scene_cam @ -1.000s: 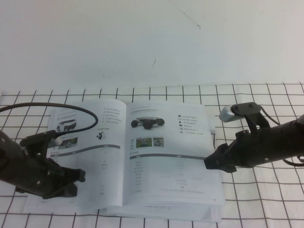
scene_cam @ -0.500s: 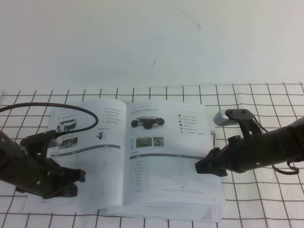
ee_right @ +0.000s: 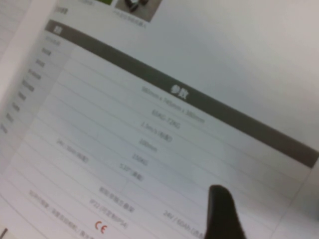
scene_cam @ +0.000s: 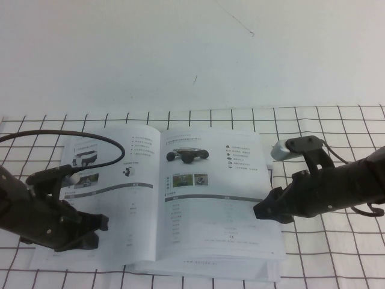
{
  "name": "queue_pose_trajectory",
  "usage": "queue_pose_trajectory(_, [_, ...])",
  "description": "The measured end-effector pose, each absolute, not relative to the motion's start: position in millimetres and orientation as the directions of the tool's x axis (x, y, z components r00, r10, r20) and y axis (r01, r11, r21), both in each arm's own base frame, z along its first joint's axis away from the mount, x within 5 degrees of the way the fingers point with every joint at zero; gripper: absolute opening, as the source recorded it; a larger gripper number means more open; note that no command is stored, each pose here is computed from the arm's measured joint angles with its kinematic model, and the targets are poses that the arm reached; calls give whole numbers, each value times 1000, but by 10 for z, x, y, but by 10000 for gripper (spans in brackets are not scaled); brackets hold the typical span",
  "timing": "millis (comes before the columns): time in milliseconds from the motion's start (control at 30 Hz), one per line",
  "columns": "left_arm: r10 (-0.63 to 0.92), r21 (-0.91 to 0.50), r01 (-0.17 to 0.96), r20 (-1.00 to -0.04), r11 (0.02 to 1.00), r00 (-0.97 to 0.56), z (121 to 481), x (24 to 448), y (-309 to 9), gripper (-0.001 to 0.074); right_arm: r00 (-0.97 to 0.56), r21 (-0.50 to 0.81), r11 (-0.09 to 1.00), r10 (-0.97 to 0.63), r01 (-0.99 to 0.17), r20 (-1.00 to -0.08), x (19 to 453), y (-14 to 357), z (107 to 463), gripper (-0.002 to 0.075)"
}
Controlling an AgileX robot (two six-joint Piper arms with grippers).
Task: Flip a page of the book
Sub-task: Open the closed book
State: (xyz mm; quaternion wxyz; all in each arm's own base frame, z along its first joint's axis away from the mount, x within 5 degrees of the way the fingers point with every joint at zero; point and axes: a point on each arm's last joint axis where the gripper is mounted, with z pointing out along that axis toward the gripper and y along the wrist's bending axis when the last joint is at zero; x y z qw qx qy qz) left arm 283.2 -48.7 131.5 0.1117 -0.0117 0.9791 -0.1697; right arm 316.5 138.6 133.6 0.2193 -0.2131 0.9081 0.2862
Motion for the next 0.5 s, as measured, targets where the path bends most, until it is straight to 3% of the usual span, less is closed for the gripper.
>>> queue_pose_trajectory(500, [-63,-336,14,-218,942,-974,1314,2836,-488,-4,-835,482,720,-254,-500,-488,3154,1413,1259,407])
